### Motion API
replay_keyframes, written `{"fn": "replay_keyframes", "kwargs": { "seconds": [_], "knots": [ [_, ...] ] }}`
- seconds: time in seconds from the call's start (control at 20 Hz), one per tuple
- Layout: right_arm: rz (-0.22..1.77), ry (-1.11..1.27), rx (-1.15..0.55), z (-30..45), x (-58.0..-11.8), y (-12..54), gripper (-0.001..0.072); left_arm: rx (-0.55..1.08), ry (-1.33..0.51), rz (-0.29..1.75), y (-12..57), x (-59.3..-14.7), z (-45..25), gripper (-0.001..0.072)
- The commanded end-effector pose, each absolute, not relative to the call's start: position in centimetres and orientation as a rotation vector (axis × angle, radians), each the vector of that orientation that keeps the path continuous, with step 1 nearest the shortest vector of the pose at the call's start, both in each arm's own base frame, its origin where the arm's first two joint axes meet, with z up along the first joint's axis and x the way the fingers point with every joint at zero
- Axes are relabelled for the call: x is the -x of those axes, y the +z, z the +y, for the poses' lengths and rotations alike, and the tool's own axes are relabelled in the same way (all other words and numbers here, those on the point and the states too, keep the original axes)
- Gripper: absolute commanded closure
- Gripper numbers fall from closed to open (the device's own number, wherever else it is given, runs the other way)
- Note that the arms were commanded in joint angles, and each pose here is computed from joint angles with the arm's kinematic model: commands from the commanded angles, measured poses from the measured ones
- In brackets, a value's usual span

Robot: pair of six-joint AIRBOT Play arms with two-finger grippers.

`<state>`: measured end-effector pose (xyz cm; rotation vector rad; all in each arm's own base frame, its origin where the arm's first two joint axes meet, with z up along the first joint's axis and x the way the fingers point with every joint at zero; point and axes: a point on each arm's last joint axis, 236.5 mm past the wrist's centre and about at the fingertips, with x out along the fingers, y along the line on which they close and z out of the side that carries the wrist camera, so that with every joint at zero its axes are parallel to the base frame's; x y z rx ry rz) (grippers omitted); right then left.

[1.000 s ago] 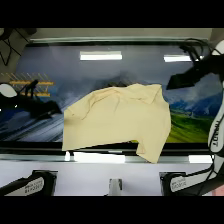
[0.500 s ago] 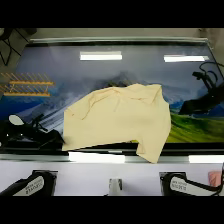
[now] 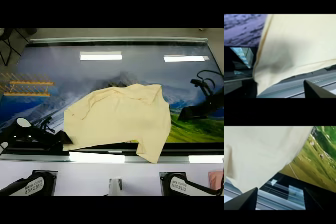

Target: Fold the shirts.

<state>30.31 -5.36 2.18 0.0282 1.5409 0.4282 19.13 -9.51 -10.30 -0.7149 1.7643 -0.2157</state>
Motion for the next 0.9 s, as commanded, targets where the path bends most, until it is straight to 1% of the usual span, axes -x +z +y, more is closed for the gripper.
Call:
{"fn": "replay_keyframes", "kwargs": {
  "seconds": [0.0,0.05,0.1,0.15,0.3,0.35,0.45,0.7,0.85],
  "knots": [
    [1.565,0.413,-0.013,-5.8,-29.8,1.7,0.0155,0.678,-0.183,1.735,-12.1,-20.2,-10.5,0.0287],
    [1.575,0.416,-0.021,-5.7,-29.5,1.2,0.0152,0.668,-0.179,1.72,-12.2,-20.6,-10.6,0.0528],
    [1.593,0.422,-0.033,-5.5,-29.0,0.4,0.013,0.662,-0.184,1.719,-12.2,-20.6,-10.7,0.0676],
    [1.614,0.428,-0.046,-5.2,-28.3,-0.5,0.0094,0.658,-0.183,1.717,-12.2,-20.6,-10.6,0.0673],
    [1.652,0.435,-0.093,-4.2,-26.7,-3.9,0.0097,0.64,-0.197,1.702,-11.9,-20.7,-10.5,0.0674],
    [1.655,0.439,-0.112,-3.8,-26.3,-4.9,0.0105,0.632,-0.206,1.689,-11.7,-20.9,-10.5,0.0675],
    [1.626,0.447,-0.16,-2.7,-26.6,-6.3,0.0166,0.619,-0.219,1.662,-11.1,-21.2,-10.5,0.0675],
    [1.615,0.406,-0.218,-2.5,-27.3,-9.2,0.0158,0.594,-0.248,1.588,-9.2,-21.8,-10.6,0.0676],
    [1.625,0.355,-0.26,-2.7,-27.9,-10.7,0.0173,0.584,-0.268,1.567,-8.2,-21.6,-10.7,0.0676]
  ]
}}
